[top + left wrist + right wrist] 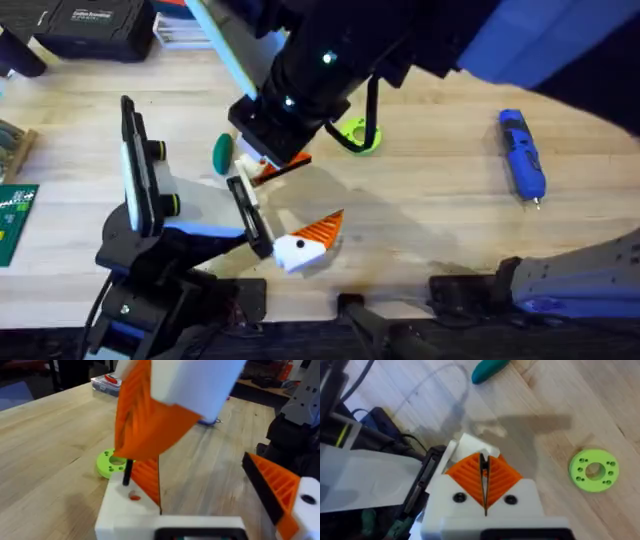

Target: Pick up the gripper from the table and insert it into the empty holder that is missing its gripper. Then pick up a screw, insert it into the mounting hole, and use the screwdriver to tighten it. Finally, clean up the table by picking up the vegetable and placing it into the bucket.

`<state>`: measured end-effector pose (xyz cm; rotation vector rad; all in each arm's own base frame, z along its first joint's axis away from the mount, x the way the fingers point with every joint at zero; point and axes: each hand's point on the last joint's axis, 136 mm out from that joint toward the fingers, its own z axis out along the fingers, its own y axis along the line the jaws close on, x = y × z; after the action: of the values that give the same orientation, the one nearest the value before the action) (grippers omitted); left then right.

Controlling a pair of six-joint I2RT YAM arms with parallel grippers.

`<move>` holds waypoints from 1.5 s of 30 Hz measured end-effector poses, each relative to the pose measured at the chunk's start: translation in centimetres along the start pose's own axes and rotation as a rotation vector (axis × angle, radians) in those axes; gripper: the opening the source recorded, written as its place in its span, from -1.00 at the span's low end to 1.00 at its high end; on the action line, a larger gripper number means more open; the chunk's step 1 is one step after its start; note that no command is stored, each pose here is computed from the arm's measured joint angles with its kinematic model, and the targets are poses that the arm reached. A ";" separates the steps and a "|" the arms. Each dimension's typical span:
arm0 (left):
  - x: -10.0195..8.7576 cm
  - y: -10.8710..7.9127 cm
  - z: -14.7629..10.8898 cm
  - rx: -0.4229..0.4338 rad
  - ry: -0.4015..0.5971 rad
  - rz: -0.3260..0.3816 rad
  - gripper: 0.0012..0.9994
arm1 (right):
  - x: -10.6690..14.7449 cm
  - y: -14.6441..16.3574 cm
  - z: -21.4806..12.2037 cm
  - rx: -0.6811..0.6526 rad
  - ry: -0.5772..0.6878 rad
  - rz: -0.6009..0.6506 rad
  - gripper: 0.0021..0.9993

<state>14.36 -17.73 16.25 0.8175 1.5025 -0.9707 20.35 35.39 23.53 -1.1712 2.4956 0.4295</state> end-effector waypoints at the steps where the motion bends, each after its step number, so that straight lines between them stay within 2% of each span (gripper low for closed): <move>1: 0.0 0.0 0.0 0.000 0.000 0.000 0.97 | 0.0 0.1 0.0 -0.002 0.002 -0.001 -0.99; 20: 0.0 0.0 0.0 0.000 0.000 0.000 0.97 | 0.4 0.4 0.1 -0.020 0.021 -0.001 -0.99; 29: 0.0 0.0 0.0 0.000 0.001 -0.002 0.97 | 0.7 0.3 1.6 -0.017 0.060 0.005 -0.99; 45: 0.0 0.0 0.0 0.000 0.001 -0.006 0.97 | 0.4 0.6 2.1 -0.029 0.053 0.005 -0.99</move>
<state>14.36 -17.73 16.22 0.8137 1.5067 -0.9750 20.05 36.32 21.59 -1.2035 2.5461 0.4430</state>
